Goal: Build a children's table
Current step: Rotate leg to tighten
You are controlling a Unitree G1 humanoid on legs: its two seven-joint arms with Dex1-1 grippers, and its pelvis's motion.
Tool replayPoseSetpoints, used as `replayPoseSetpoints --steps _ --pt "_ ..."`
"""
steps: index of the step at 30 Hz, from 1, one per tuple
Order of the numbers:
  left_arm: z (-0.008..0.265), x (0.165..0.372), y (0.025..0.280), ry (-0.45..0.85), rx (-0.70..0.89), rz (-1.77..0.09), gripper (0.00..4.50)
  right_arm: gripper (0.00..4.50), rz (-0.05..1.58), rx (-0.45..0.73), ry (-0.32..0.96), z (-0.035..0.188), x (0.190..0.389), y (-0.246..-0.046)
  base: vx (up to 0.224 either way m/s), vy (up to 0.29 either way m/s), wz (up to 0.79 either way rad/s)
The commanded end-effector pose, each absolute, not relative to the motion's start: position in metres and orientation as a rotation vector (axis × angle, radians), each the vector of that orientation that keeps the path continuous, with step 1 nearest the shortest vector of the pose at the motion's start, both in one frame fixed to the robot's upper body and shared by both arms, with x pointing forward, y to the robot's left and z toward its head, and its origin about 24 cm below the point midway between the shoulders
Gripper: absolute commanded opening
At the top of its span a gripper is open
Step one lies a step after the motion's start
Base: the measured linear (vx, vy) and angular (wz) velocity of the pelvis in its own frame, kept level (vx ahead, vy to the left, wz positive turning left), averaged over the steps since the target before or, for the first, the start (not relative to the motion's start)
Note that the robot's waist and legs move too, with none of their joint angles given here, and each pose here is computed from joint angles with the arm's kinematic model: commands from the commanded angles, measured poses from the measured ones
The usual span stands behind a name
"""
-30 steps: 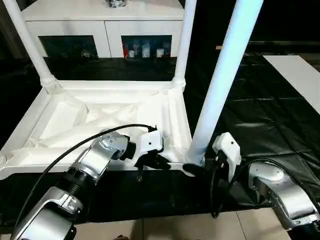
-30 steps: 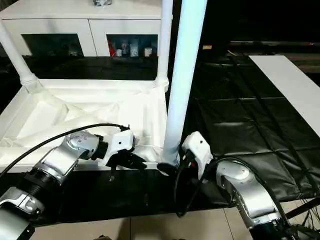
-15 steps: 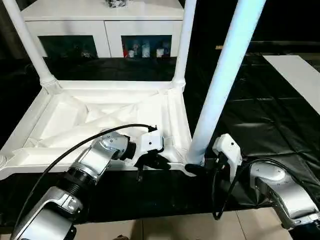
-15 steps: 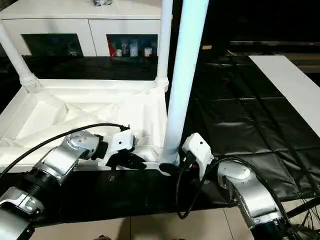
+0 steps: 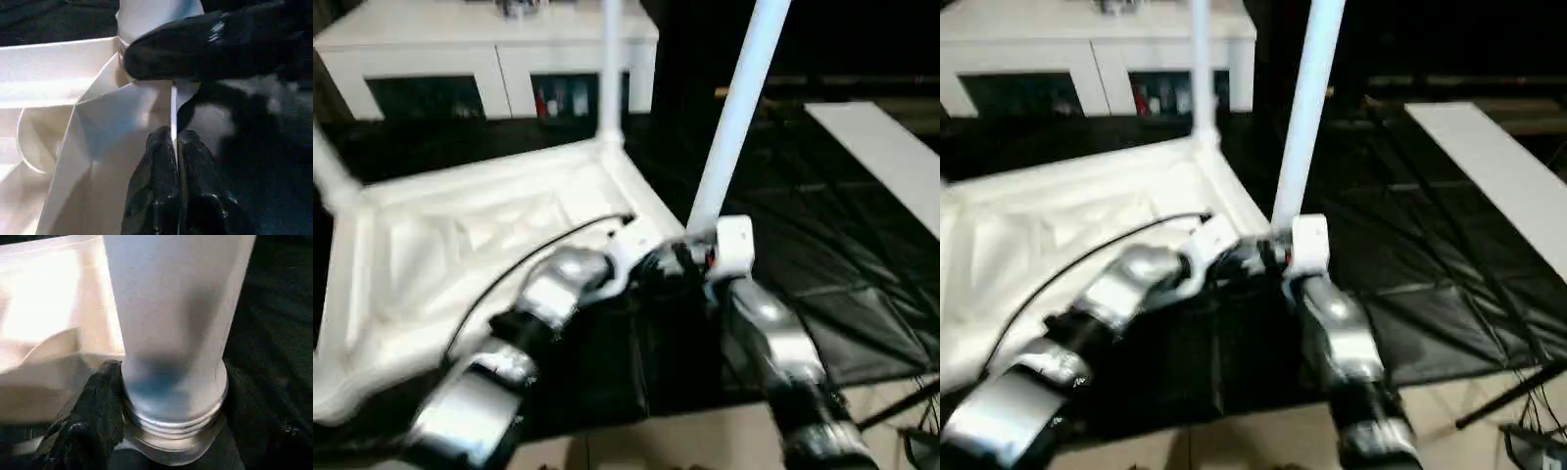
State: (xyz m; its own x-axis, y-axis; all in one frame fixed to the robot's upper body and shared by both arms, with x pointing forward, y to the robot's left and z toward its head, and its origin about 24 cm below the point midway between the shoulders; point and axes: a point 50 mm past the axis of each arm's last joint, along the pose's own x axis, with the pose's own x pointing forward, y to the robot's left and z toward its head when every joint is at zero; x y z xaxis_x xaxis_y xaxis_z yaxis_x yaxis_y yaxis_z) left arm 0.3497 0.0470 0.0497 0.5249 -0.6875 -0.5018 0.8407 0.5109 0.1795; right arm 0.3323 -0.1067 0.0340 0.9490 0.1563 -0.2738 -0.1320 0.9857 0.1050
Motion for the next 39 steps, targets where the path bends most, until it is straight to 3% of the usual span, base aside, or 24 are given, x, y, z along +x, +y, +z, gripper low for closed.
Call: replayPoseSetpoints --steps 1,4,6,8,10,11,14,17,19,22,25,29,34,35,39 --pt "0.055 0.359 0.047 0.326 0.404 -0.784 0.00 2.70 0.135 0.123 0.340 0.024 0.330 -0.083 0.000 0.000 0.00" --pt "0.058 0.359 0.042 0.296 0.418 -0.806 0.00 2.70 0.202 0.143 0.295 0.032 0.330 -0.072 0.000 0.000 0.00" --pt "0.058 0.359 0.042 0.289 0.428 -0.814 0.00 3.26 0.213 0.145 0.279 0.035 0.330 -0.072 0.000 0.000 0.00" --pt "0.058 0.358 0.042 0.285 0.436 -0.843 0.00 3.42 0.207 0.138 0.252 0.038 0.331 -0.075 0.000 0.000 0.00" --pt "0.056 0.354 0.048 0.280 0.443 -0.905 0.00 3.49 0.156 0.139 0.212 0.043 0.330 -0.095 0.000 0.000 0.00" --pt "0.055 0.354 0.052 0.279 0.440 -0.908 0.00 3.74 0.128 0.159 0.211 0.043 0.329 -0.105 0.000 0.000 0.00" --pt "0.053 0.350 0.061 0.284 0.434 -0.941 0.00 4.00 0.171 0.137 0.172 0.049 0.323 -0.125 0.000 0.000 0.00" --pt "0.051 0.345 0.068 0.289 0.441 -0.996 0.00 4.22 0.271 0.110 0.148 0.055 0.314 -0.137 0.000 0.000 0.00" --pt "0.050 0.333 0.074 0.294 0.444 -1.139 0.00 4.43 0.479 0.069 0.177 0.058 0.298 -0.146 0.000 0.000 0.00" --pt "0.050 0.321 0.079 0.302 0.450 -1.281 0.00 4.43 0.657 0.054 0.232 0.058 0.282 -0.151 0.000 0.000 0.00" --pt "0.048 0.304 0.090 0.374 0.468 -1.478 0.00 4.43 0.841 -0.046 0.285 0.055 0.265 -0.160 0.000 0.000 0.00" --pt "0.051 0.297 0.100 0.440 0.481 -1.542 0.00 4.43 0.925 -0.083 0.323 0.055 0.261 -0.161 0.000 0.000 0.00" --pt "0.054 0.302 0.101 0.428 0.493 -1.501 0.00 4.43 0.978 -0.075 0.354 0.052 0.262 -0.156 0.000 0.000 0.00" --pt "0.055 0.302 0.102 0.431 0.497 -1.498 0.00 4.18 0.989 -0.099 0.362 0.050 0.263 -0.155 0.000 0.000 0.00" --pt "0.056 0.302 0.103 0.435 0.497 -1.497 0.00 3.98 1.006 -0.126 0.373 0.049 0.263 -0.156 0.000 0.000 0.00"
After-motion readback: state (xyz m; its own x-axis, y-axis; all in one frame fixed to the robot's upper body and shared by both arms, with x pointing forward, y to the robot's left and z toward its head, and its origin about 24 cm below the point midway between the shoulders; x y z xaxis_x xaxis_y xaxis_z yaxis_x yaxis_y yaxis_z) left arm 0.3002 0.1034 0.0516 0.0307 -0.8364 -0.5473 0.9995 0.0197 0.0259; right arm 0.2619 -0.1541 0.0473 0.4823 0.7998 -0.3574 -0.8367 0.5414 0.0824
